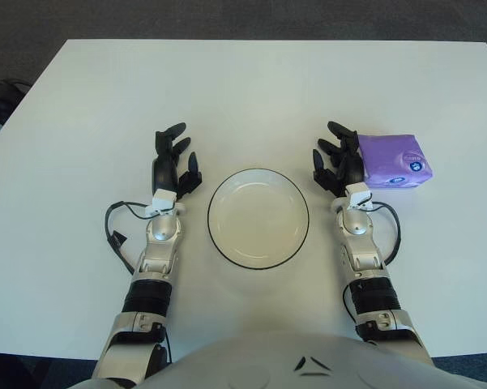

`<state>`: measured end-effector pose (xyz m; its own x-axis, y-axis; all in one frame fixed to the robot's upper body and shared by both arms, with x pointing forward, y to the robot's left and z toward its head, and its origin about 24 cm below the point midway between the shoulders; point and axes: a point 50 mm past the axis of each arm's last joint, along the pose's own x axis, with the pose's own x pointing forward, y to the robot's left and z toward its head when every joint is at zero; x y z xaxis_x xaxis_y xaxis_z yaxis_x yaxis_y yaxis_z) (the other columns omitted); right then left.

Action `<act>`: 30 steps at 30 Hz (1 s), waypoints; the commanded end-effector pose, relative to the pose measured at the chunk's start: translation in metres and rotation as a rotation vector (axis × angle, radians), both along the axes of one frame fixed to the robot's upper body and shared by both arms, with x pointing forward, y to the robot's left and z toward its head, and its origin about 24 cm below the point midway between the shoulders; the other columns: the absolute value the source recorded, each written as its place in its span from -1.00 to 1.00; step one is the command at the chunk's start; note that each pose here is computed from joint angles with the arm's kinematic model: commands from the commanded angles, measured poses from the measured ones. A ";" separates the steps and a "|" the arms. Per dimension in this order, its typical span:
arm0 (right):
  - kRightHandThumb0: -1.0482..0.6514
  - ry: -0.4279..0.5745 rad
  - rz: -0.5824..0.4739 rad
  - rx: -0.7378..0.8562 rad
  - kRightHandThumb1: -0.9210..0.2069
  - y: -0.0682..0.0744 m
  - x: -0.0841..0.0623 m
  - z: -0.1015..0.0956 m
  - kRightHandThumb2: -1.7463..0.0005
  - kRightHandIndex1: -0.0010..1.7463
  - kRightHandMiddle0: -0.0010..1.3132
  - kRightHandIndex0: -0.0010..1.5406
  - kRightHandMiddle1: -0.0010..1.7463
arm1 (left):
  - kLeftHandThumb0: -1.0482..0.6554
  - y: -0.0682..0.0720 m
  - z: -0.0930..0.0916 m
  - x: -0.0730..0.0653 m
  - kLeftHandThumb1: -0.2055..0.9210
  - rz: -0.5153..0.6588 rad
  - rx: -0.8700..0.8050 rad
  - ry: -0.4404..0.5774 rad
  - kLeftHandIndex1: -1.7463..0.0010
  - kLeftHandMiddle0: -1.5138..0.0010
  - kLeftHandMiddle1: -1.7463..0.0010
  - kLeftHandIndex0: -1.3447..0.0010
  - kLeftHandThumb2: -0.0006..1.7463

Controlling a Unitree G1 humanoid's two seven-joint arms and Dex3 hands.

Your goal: Put the tissue paper into the plate.

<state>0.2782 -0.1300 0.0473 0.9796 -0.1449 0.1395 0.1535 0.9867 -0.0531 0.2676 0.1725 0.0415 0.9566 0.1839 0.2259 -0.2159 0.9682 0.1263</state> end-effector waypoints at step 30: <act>-0.39 0.052 -0.008 -0.053 -0.84 -0.010 0.001 0.009 0.36 -0.34 -1.00 -0.60 -0.15 | -0.50 0.001 -0.046 -0.020 1.00 0.024 0.023 0.202 -0.08 0.61 0.24 1.00 -0.11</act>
